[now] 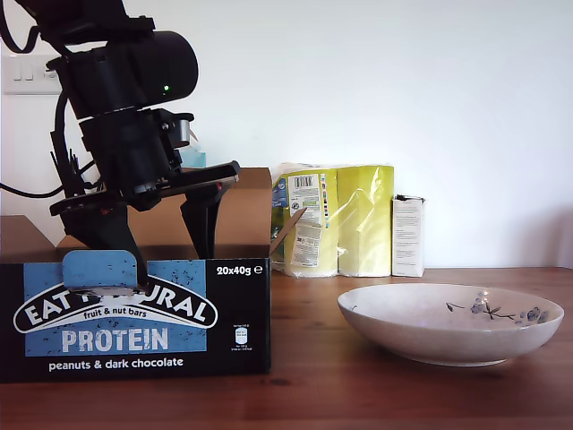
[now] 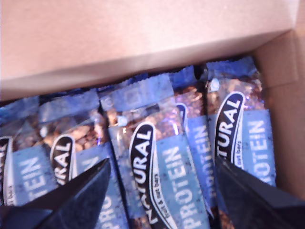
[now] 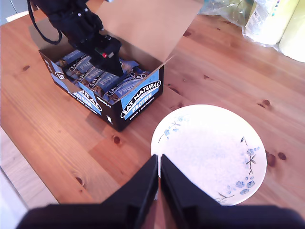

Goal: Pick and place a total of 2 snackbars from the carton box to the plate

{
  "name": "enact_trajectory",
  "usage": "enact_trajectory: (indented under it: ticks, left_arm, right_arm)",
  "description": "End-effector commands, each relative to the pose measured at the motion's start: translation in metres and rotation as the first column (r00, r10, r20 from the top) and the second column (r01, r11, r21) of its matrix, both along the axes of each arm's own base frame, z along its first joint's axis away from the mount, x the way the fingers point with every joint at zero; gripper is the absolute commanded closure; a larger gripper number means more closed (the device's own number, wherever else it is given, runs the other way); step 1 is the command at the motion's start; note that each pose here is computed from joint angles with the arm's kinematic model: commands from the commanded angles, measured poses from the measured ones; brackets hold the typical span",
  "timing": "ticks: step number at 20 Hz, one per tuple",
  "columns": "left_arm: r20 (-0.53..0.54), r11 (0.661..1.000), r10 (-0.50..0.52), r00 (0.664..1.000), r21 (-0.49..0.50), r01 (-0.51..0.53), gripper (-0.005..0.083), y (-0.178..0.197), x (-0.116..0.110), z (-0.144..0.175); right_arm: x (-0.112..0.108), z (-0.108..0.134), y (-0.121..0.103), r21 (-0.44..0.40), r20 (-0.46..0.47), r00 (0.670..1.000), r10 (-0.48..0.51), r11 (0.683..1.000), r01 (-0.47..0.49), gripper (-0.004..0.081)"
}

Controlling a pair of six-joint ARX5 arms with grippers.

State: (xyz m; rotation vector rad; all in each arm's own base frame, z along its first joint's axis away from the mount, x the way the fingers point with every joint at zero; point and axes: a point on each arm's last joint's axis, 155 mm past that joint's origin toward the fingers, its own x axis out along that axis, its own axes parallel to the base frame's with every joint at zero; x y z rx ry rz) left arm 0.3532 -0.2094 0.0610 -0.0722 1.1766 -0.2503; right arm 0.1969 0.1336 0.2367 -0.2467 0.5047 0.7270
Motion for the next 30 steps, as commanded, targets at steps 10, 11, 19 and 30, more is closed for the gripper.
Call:
enact_trajectory:
  ticks: [10,11,19,30]
  left_arm:
    - [-0.057,0.999,-0.011,0.998,0.047,0.014,0.0346,0.001,-0.006,-0.023]
    - [-0.063,0.999,-0.012,0.998,0.051,0.015,0.0384,0.002,-0.008,-0.023]
    - [-0.032,0.994,-0.058,0.998,0.091,0.06,0.0521,0.006,-0.004,-0.021]
    - [0.171,0.975,-0.221,0.96,0.037,0.218,0.052,-0.029,-0.002,0.084]
  right_arm:
    - [0.0,0.005,0.001,0.004,0.016,1.0,0.007,1.0,-0.007,0.0783]
    - [0.0,0.005,0.001,0.004,0.016,1.0,0.007,1.0,-0.007,0.0783]
    - [0.0,0.005,0.002,0.005,0.016,1.0,0.008,1.0,-0.008,0.0783]
    - [-0.003,-0.001,0.0,-0.004,-0.014,1.0,0.001,1.0,-0.001,0.0783]
